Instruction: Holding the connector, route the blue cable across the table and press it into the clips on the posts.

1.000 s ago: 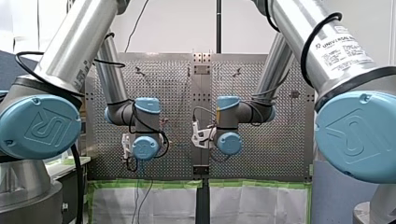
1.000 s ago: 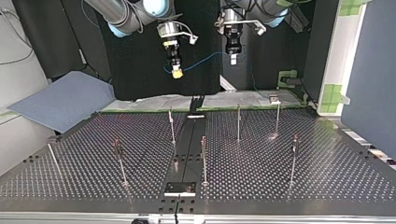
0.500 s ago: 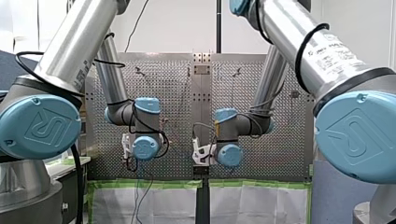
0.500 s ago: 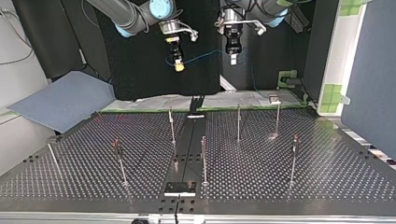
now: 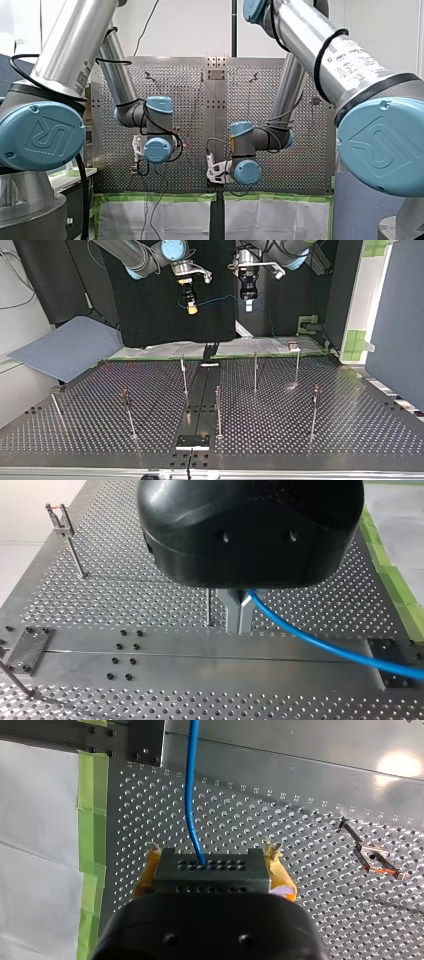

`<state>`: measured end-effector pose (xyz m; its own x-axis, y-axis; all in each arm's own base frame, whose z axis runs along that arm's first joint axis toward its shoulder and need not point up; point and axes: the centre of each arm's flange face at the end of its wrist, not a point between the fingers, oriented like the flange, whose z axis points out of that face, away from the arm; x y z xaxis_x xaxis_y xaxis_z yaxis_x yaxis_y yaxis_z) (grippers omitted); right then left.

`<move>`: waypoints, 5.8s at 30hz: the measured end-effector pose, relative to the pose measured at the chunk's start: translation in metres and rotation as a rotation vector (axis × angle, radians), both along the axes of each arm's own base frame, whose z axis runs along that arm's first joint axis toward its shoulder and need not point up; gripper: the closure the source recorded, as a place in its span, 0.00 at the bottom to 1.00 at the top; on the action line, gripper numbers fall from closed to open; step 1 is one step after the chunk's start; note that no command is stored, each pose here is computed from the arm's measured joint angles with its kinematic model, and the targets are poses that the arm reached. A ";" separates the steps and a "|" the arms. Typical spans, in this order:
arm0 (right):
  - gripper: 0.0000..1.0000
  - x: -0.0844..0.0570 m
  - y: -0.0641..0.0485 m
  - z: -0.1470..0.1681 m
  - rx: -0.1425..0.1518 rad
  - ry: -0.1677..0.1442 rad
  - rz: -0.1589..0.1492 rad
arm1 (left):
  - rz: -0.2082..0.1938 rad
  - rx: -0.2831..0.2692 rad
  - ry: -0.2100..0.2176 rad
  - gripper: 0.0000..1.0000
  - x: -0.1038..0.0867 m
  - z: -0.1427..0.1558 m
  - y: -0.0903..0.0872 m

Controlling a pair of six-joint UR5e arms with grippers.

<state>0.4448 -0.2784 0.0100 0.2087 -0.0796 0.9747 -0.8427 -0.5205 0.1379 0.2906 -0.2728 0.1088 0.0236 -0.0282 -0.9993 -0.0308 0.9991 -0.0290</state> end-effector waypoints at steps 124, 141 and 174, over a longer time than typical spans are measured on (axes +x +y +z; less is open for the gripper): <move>1.00 0.160 -0.006 0.409 -0.125 -0.456 0.336 | 0.253 -0.366 -0.257 1.00 0.106 0.234 0.137; 1.00 0.199 -0.015 0.411 -0.113 -0.514 0.364 | 0.297 -0.367 -0.282 1.00 0.125 0.243 0.157; 1.00 0.226 -0.058 0.410 -0.094 -0.564 0.357 | 0.273 -0.349 -0.367 1.00 0.201 0.251 0.218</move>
<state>0.6706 -0.3366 0.4202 -0.3370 -0.0094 0.9415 -0.5773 -0.7878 -0.2145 0.4920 -0.0547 0.3601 0.4197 -0.2990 -0.8570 -0.2125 0.8856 -0.4131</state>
